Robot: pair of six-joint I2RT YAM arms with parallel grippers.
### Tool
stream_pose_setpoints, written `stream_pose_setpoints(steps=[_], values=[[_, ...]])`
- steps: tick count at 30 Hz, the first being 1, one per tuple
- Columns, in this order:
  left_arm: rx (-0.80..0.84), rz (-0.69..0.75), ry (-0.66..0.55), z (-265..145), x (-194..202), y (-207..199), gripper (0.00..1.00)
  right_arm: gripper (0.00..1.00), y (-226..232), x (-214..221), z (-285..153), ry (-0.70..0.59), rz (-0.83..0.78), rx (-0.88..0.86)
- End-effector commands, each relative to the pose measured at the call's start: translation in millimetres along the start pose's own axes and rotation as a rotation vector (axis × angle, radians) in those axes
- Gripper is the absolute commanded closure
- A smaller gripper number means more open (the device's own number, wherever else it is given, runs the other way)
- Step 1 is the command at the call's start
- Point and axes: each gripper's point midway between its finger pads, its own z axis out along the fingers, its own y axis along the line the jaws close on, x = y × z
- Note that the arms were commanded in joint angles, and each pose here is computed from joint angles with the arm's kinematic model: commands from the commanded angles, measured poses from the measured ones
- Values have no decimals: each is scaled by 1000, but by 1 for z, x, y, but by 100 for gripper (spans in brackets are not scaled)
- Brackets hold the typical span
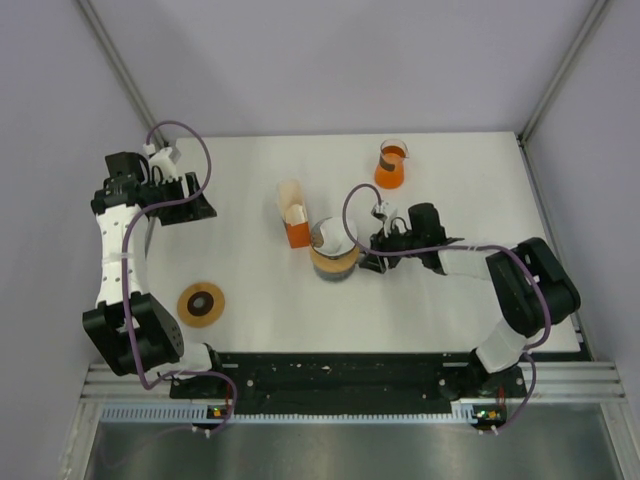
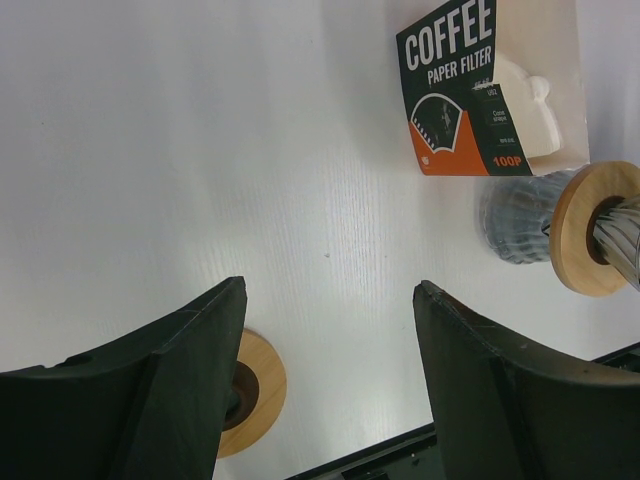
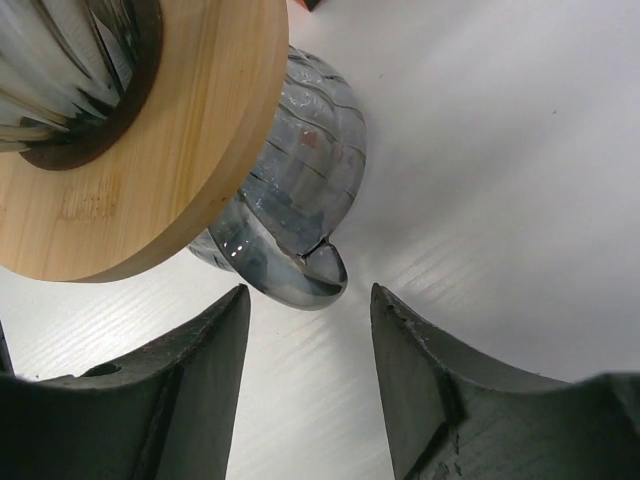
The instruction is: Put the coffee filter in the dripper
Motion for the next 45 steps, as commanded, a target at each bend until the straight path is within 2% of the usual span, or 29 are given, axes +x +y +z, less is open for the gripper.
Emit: stream_pose_setpoints(steps=[1, 7, 17, 26, 36, 45], values=[[23, 48, -62, -9, -12, -9, 27, 50, 10, -26, 6, -59, -103, -40], [42, 44, -63, -8, -14, -11, 27, 52, 17, -24, 13, -43, -188, -49], [48, 57, -72, -12, -11, -15, 27, 71, 12, -17, 15, 1, -198, -41], [52, 66, -81, -15, -14, -17, 27, 76, 4, -18, 10, -6, -207, 18], [47, 76, -91, -18, -14, -18, 27, 76, 7, -24, 5, -35, -231, 30], [82, 71, -101, -17, -14, -25, 27, 64, 12, -28, 1, -46, -239, 22]])
